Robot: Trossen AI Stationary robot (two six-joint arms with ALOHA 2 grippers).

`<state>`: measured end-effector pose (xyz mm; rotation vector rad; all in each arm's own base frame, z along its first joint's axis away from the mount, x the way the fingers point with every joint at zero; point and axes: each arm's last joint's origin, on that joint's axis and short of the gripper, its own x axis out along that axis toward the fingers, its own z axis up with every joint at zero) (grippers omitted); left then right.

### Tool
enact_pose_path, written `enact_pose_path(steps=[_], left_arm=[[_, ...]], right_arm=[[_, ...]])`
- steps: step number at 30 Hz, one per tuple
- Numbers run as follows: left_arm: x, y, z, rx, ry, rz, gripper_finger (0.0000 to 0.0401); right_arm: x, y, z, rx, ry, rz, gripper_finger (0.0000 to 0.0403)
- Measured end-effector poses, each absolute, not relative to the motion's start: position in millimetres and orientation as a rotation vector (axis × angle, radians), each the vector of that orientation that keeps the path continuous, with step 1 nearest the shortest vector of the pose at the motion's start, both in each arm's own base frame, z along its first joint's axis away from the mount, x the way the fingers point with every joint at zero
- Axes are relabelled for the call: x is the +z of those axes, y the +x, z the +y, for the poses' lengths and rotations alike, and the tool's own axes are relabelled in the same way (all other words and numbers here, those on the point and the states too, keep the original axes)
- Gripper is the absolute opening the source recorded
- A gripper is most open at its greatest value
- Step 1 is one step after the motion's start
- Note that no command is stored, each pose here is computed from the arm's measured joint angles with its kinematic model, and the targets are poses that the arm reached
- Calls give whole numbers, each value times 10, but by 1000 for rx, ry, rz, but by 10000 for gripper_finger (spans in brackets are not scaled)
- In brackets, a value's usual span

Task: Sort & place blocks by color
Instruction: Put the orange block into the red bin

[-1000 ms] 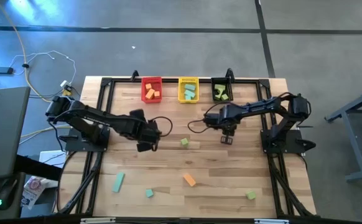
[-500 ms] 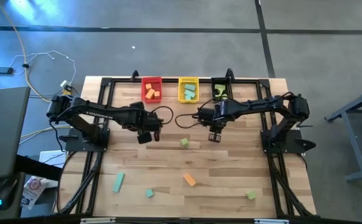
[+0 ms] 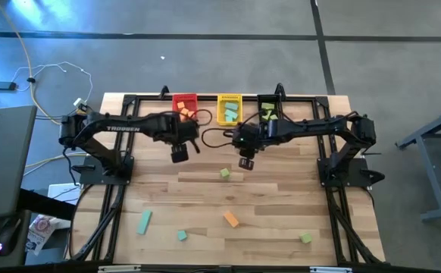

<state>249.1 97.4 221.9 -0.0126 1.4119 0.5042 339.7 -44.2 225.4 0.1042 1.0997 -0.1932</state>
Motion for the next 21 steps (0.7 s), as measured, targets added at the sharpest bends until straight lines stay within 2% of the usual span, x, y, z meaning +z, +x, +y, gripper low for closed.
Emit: enact_pose_path(steps=[8, 21], left_arm=[[2219, 2358, 1357, 391, -84, 1377, 197], [2253, 2108, 1899, 478, -286, 1190, 197]], right_arm=[[2431, 3532, -478, -186, 80, 959, 69], [2650, 3694, -796, -258, 84, 656, 69]])
